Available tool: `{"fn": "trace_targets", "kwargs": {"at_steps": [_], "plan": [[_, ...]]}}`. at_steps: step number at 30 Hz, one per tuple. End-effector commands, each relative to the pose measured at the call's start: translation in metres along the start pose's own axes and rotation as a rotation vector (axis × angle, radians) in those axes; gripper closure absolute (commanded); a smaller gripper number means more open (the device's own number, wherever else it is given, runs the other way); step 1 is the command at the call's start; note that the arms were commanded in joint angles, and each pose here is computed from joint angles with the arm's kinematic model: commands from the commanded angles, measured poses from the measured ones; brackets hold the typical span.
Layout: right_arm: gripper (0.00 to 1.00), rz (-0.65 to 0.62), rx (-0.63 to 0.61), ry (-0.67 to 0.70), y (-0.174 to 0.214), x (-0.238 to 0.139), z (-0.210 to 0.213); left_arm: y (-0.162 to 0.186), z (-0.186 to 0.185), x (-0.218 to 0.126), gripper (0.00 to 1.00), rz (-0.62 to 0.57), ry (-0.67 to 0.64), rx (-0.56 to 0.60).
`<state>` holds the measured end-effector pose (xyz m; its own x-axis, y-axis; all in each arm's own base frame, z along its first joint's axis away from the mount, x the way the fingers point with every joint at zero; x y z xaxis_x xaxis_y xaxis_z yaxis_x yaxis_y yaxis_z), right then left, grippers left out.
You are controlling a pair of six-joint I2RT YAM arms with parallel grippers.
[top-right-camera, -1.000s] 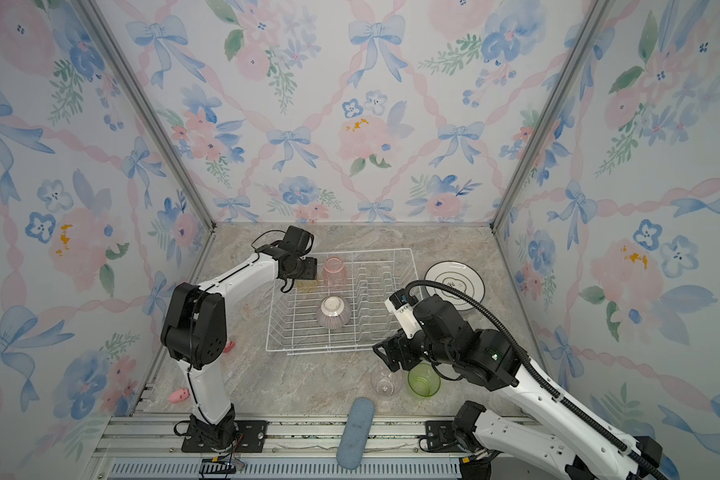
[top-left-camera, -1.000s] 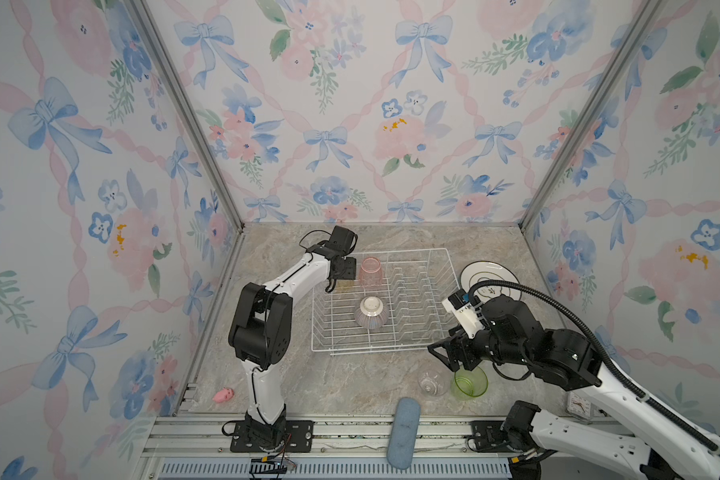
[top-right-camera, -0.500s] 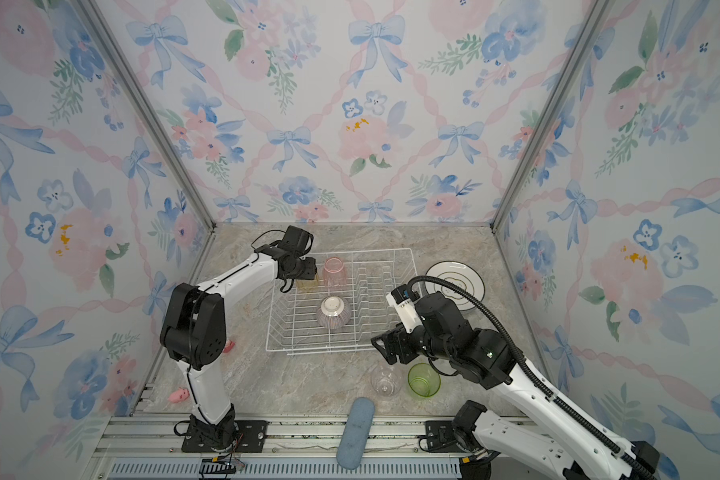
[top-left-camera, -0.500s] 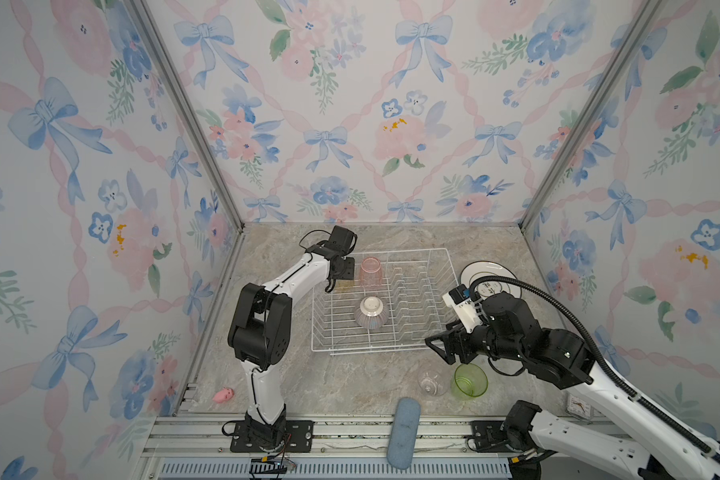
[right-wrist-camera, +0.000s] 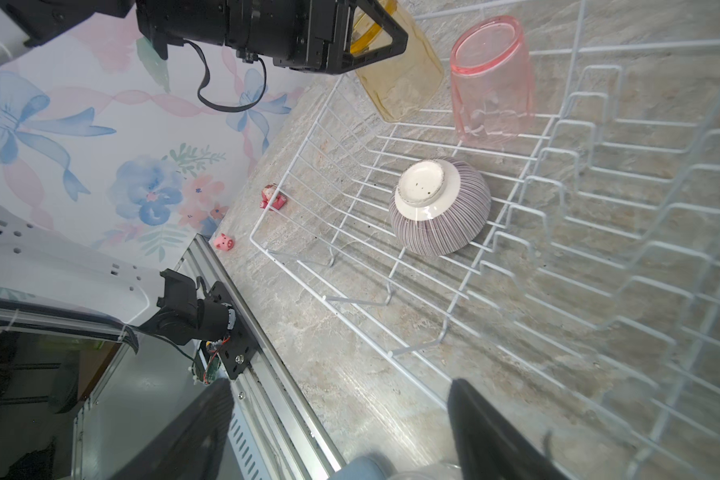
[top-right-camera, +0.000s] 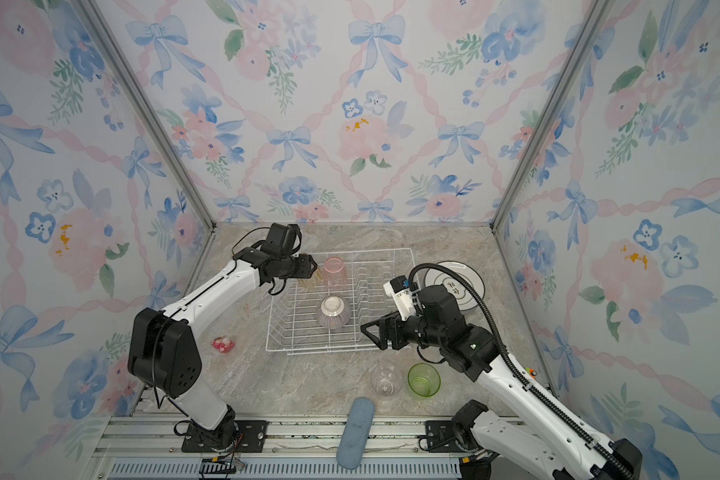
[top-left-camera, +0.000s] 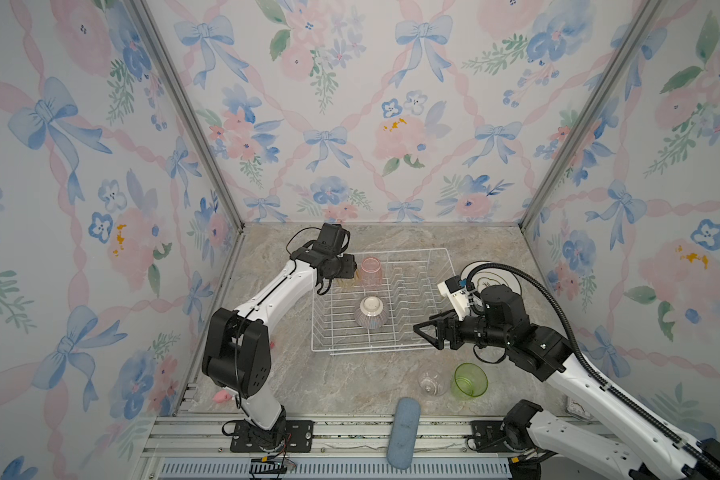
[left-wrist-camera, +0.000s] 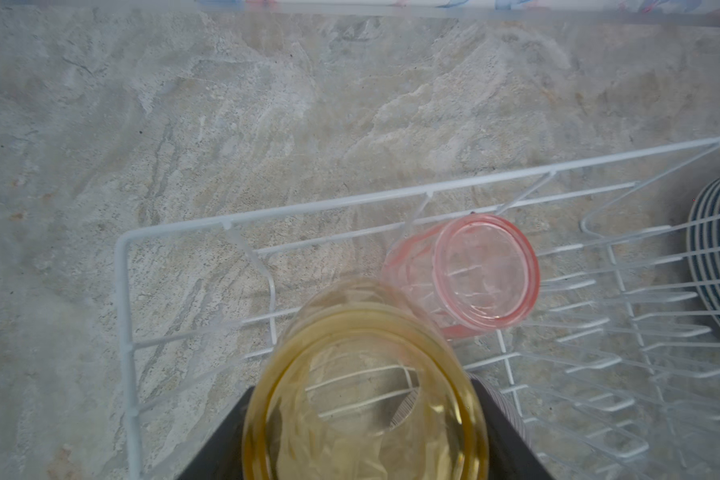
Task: Unload the mixed dishes from the dish rack
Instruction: 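Lift the yellow cup with the left gripper toward the approaching right gripper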
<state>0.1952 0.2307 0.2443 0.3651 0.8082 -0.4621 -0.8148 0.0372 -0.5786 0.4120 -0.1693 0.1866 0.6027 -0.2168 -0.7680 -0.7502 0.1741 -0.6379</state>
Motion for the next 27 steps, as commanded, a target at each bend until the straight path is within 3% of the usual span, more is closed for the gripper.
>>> {"fn": "trace_targets", "kwargs": {"at_steps": [1,13,27], "plan": [[0.19,-0.037,0.024,-0.163,-0.013,0.004,0.019,0.000,-0.024,-0.015,0.43,-0.015,0.124,-0.004],[0.39,-0.109,0.139,-0.321,-0.030,0.020,0.009,-0.012,-0.080,-0.062,0.42,-0.095,0.295,0.053],[0.43,-0.168,0.195,-0.387,-0.043,0.040,-0.006,-0.014,-0.117,-0.102,0.42,-0.135,0.485,0.093]]}}
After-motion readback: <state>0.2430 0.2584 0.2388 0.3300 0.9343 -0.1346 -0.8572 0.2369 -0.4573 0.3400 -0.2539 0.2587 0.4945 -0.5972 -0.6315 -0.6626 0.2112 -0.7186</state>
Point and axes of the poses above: each gripper's point midway between its finger pads, its own x axis out along the fingers, its own z axis along the line the jaws close on, y = z × x, the point moved 1 cm from there along -x, back along the fingers, and after that the axes turned 9 degrees about x, right-handed, at the moved point
